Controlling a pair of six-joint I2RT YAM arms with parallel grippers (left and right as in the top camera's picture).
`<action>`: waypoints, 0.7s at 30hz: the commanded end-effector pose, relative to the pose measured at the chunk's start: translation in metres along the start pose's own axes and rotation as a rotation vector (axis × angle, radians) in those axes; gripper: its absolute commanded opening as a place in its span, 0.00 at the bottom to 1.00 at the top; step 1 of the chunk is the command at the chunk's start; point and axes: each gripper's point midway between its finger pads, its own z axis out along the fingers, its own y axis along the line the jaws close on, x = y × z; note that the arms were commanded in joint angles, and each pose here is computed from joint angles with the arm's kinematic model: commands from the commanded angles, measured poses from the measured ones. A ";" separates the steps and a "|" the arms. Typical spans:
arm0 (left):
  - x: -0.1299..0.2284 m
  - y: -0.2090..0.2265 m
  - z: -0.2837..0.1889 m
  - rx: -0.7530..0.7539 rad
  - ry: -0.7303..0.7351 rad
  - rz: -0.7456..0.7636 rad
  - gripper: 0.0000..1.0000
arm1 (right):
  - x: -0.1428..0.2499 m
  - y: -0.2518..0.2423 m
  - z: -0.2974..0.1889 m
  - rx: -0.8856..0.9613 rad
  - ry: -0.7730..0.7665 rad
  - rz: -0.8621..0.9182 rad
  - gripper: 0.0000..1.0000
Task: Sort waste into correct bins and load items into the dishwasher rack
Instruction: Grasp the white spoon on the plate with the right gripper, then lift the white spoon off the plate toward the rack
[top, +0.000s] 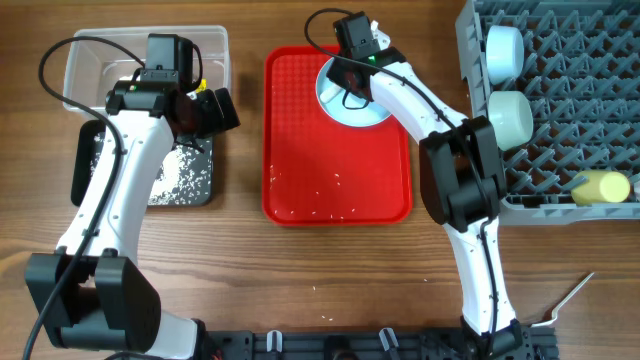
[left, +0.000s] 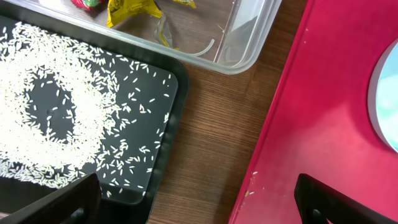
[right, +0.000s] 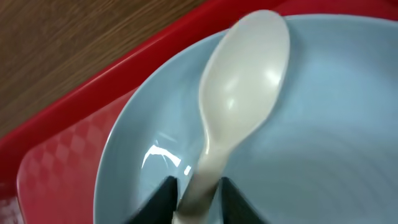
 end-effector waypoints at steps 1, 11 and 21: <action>0.000 0.002 0.003 -0.006 0.005 -0.014 1.00 | 0.004 -0.005 0.010 0.020 0.009 -0.010 0.05; 0.000 0.002 0.003 -0.006 0.005 -0.014 1.00 | 0.002 0.011 -0.004 -0.099 0.070 -0.155 0.04; 0.000 0.002 0.003 -0.006 0.005 -0.014 1.00 | -0.071 -0.071 -0.185 0.146 -0.023 0.121 0.04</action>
